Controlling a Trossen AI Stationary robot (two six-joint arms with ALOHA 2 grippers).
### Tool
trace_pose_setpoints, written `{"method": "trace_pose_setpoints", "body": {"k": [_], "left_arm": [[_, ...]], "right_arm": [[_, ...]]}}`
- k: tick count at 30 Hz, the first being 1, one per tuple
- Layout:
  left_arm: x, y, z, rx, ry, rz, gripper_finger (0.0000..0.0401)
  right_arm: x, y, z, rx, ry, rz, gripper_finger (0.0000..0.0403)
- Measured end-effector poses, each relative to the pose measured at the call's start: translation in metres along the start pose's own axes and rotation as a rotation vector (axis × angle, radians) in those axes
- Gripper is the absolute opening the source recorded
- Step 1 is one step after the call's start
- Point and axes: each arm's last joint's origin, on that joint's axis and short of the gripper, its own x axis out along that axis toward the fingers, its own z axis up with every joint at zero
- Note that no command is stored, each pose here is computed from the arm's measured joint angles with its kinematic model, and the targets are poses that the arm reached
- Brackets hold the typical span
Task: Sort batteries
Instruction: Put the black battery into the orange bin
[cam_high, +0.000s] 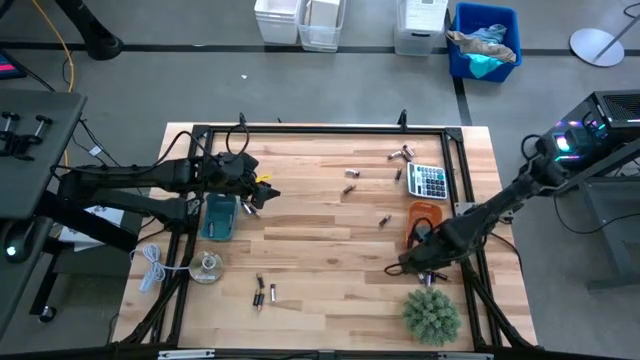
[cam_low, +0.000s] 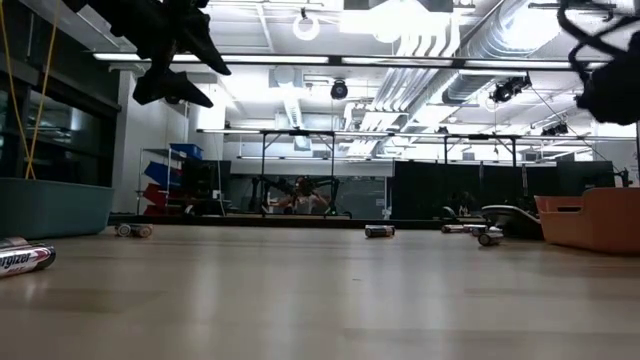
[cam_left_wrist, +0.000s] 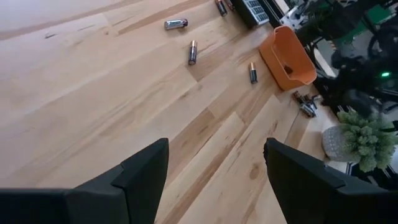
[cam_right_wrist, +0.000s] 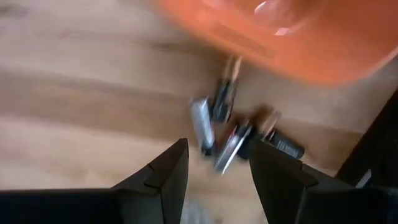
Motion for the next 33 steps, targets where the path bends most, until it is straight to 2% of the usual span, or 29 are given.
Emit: {"method": "trace_pose_setpoints", "body": {"k": [10, 18, 21, 24, 26, 29, 33], "left_arm": [[0.000, 0.003, 0.003, -0.008, 0.003, -0.002, 0.0250], [0.000, 0.004, 0.003, -0.011, 0.005, -0.005, 0.0250], [0.000, 0.003, 0.003, -0.011, 0.005, -0.005, 0.0250], [0.000, 0.004, 0.003, -0.011, 0.005, -0.005, 0.0250], [0.000, 0.004, 0.003, -0.011, 0.006, -0.005, 0.0250], [0.000, 0.004, 0.003, -0.011, 0.006, -0.005, 0.0250], [0.000, 0.003, 0.004, -0.011, 0.002, -0.007, 0.0250]], "right_arm": [[0.031, 0.014, 0.013, 0.083, -0.066, -0.131, 0.0162], [0.054, 0.005, 0.023, 0.151, -0.034, -0.091, 0.0161], [0.055, 0.005, 0.023, 0.115, -0.036, -0.084, 0.0139], [0.055, 0.007, 0.023, 0.074, -0.036, -0.070, 0.0077], [0.052, 0.008, 0.020, 0.032, -0.035, -0.061, 0.0033], [0.040, 0.012, 0.014, -0.033, -0.044, -0.050, 0.0033], [-0.005, 0.017, 0.004, -0.108, -0.104, 0.051, 0.0033]]}}
